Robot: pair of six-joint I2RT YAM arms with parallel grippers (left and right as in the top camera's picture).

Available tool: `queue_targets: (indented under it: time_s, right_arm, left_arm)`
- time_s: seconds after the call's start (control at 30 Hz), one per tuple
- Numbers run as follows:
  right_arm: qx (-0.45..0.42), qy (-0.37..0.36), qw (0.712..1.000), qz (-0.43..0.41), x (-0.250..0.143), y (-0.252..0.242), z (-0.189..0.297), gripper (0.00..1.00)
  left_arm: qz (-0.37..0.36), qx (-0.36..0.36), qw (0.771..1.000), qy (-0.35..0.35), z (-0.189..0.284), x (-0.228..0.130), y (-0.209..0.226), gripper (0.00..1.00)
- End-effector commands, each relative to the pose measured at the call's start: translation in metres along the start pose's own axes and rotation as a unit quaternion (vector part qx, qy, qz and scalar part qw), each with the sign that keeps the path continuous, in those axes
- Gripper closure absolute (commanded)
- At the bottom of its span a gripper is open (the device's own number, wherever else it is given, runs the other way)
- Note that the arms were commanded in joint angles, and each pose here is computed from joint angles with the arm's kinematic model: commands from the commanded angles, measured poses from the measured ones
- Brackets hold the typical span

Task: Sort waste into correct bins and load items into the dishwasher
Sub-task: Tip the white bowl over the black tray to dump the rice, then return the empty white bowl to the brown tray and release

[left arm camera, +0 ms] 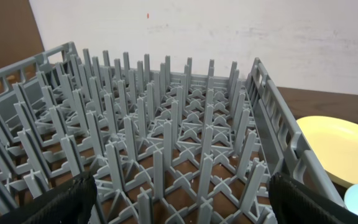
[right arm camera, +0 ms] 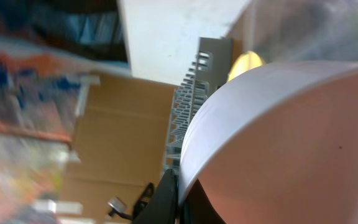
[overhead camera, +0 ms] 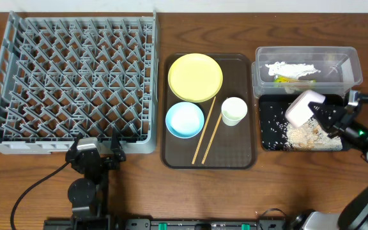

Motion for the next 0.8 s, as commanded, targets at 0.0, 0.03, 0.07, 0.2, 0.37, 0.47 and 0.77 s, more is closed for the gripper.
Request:
queue_targets:
  time_s: [0.0,0.03,0.07,0.2,0.37,0.47,0.77]
  right_arm:
    - [-0.002,-0.003,0.997,0.072,-0.007,0.03,0.0,0.99]
    - [-0.013,-0.013,0.998,0.065,-0.007,0.034,0.002,0.99]
    - [-0.014,-0.018,0.998,0.065,-0.007,0.038,0.004,0.99]
    - [-0.004,-0.014,0.997,0.081,-0.01,0.048,0.005,0.99]
    - [0.03,0.039,0.988,0.147,-0.025,0.072,-0.013,0.99]
    - [0.032,0.085,0.976,0.199,-0.044,0.095,-0.043,0.99]
    - [0.007,0.186,0.946,0.264,-0.132,0.123,-0.141,0.98]
  left_arm:
    - [-0.003,0.001,1.0,0.021,-0.002,-0.014,-0.001,0.11]
    - [-0.003,0.001,1.0,0.021,-0.002,-0.014,-0.001,0.11]
    - [-0.003,0.001,1.0,0.021,-0.002,-0.014,-0.001,0.11]
    - [-0.003,0.001,1.0,0.021,-0.002,-0.014,-0.001,0.11]
    - [-0.003,0.001,1.0,0.021,-0.002,-0.014,-0.001,0.11]
    - [-0.003,0.001,1.0,0.021,-0.002,-0.014,-0.001,0.11]
    - [-0.003,0.001,1.0,0.021,-0.002,-0.014,-0.001,0.11]
Point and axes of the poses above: each gripper's point midway between its finger pads, its own z axis back along the fingers, its own y axis along the line the jaws close on, x = y × z, the point moved 8 cm from there along z, back along the fingers, and after that the axes turned 8 degrees about -z, right-handed, at the moved point
